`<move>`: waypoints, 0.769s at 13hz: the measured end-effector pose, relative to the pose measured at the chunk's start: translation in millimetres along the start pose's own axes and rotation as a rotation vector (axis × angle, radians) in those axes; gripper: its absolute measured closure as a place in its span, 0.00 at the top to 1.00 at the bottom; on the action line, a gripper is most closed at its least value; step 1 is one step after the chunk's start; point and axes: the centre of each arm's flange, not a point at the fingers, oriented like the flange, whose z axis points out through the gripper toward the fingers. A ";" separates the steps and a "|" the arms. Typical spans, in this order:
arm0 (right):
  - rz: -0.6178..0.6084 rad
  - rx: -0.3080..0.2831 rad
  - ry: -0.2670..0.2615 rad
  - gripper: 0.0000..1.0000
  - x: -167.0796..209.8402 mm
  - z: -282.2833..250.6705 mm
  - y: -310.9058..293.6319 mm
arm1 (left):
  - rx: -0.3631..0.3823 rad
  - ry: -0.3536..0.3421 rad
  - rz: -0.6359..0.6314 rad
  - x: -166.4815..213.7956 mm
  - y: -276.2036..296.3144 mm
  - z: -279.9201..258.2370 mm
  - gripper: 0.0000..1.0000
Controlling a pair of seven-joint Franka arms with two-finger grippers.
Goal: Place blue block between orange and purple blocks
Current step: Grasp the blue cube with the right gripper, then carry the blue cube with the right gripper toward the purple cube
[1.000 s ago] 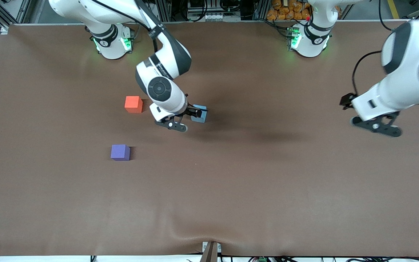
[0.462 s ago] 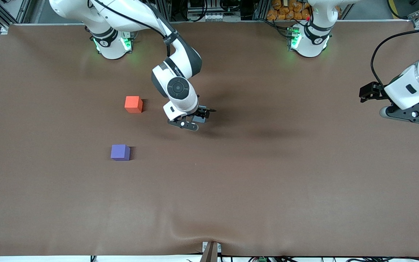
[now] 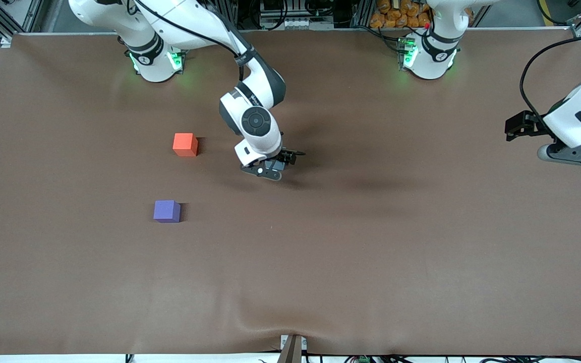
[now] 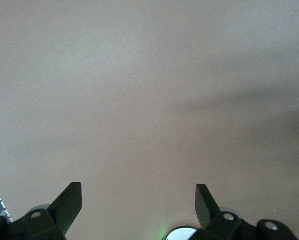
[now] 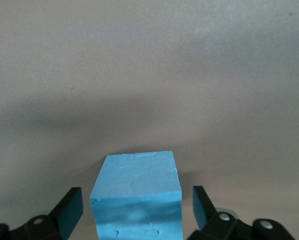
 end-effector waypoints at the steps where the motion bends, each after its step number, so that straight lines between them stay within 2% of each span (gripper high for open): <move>1: 0.002 -0.001 0.005 0.82 1.6 -1.0 0.3 | 0.004 0.013 -0.017 -3.5 1.8 -7.0 1.00; 3: 0.010 -0.014 0.000 0.60 7.5 -6.8 2.4 | -0.015 0.040 -0.033 -13.5 5.2 -22.0 1.00; 6: 0.009 -0.051 -0.035 0.60 35.8 -43.8 21.6 | -0.064 0.062 -0.062 -24.6 -5.4 -33.3 1.00; 9: -0.049 -0.045 -0.072 0.59 103.9 -107.6 90.5 | -0.069 0.070 -0.061 -28.0 -3.9 -37.8 1.00; 10: -0.078 -0.041 -0.091 0.56 128.1 -124.2 122.6 | -0.069 0.070 -0.058 -27.8 -2.5 -37.9 1.00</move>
